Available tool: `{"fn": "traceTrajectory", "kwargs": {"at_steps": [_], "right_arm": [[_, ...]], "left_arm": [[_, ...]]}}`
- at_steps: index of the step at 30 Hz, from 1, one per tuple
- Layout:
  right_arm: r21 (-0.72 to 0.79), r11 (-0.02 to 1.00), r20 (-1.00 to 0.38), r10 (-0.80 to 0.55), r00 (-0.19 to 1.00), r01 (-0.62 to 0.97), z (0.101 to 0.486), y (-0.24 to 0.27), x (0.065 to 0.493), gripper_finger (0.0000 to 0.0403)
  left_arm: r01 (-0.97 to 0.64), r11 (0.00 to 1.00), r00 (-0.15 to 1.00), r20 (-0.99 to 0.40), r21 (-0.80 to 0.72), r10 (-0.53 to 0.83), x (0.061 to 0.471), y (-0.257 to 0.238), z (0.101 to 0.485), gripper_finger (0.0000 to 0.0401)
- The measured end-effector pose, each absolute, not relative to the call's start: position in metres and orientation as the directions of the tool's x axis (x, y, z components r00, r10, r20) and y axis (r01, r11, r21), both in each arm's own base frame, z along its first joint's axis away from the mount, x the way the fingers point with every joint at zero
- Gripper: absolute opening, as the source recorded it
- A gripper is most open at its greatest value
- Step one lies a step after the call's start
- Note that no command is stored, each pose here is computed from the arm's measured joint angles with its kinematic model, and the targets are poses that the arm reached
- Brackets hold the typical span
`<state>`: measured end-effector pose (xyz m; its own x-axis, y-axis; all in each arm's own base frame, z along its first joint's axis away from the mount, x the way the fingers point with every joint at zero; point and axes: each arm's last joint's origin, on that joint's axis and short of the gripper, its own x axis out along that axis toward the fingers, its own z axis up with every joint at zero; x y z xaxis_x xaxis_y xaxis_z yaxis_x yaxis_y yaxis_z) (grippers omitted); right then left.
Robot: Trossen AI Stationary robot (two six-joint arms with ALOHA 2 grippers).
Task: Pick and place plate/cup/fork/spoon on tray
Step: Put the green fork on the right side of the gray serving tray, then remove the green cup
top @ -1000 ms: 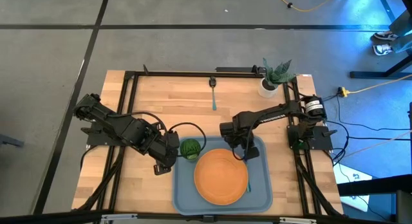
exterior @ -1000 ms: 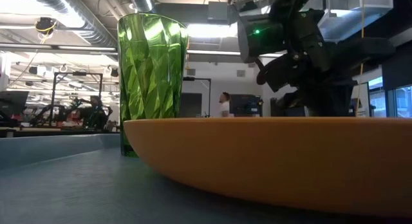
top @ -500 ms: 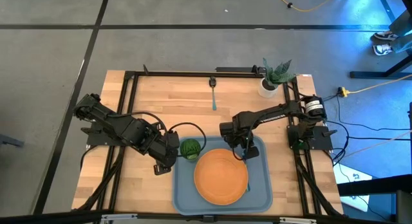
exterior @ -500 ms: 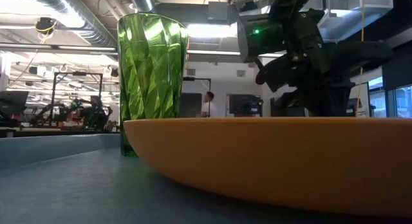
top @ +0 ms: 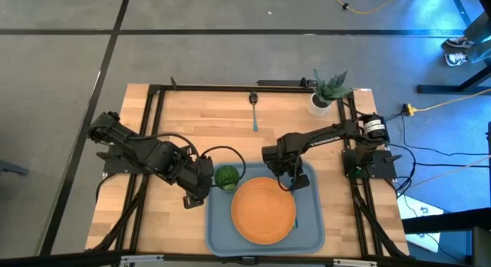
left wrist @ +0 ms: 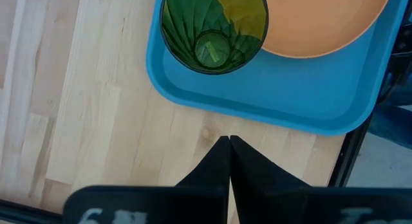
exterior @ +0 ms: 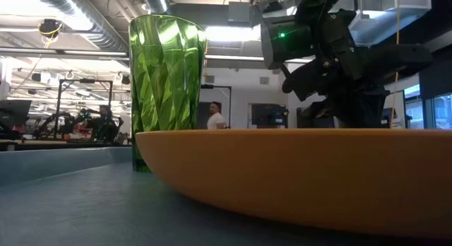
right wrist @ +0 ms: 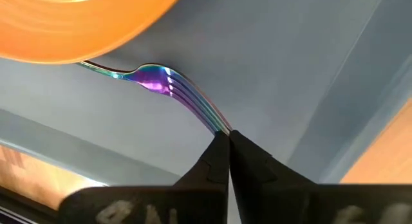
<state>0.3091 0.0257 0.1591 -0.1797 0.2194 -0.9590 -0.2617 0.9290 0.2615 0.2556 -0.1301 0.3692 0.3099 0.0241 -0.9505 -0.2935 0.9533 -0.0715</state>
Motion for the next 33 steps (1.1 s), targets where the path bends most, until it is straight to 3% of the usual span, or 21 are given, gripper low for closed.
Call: {"fn": "traceTrajectory", "kwargs": {"at_steps": [9,17,22,27,33], "right_arm": [[0.260,0.931,-0.958,0.215,-0.190,-0.256,0.159,0.026,0.308,0.0049],[0.265,0.933,-0.950,0.210,-0.230,-0.244,0.161,0.025,0.305,0.0051],[0.269,0.942,-0.943,0.216,-0.253,-0.201,0.185,0.016,0.311,0.0052],[0.212,0.970,-0.966,0.189,-0.179,-0.120,0.224,0.003,0.317,0.0052],[0.136,0.990,-0.991,0.136,-0.008,-0.022,0.258,-0.012,0.325,0.0052]], "left_arm": [[-0.294,0.953,0.310,-0.950,-0.072,0.024,0.256,-0.130,0.369,0.0000],[-0.294,0.953,0.310,-0.950,-0.072,0.024,0.256,-0.130,0.369,0.0000],[-0.294,0.953,0.310,-0.951,-0.071,0.025,0.256,-0.130,0.369,0.0000],[-0.343,0.938,0.326,-0.943,-0.056,0.063,0.256,-0.129,0.369,0.0000],[-0.419,0.908,0.287,-0.950,-0.010,0.122,0.251,-0.125,0.368,0.0000]]}}
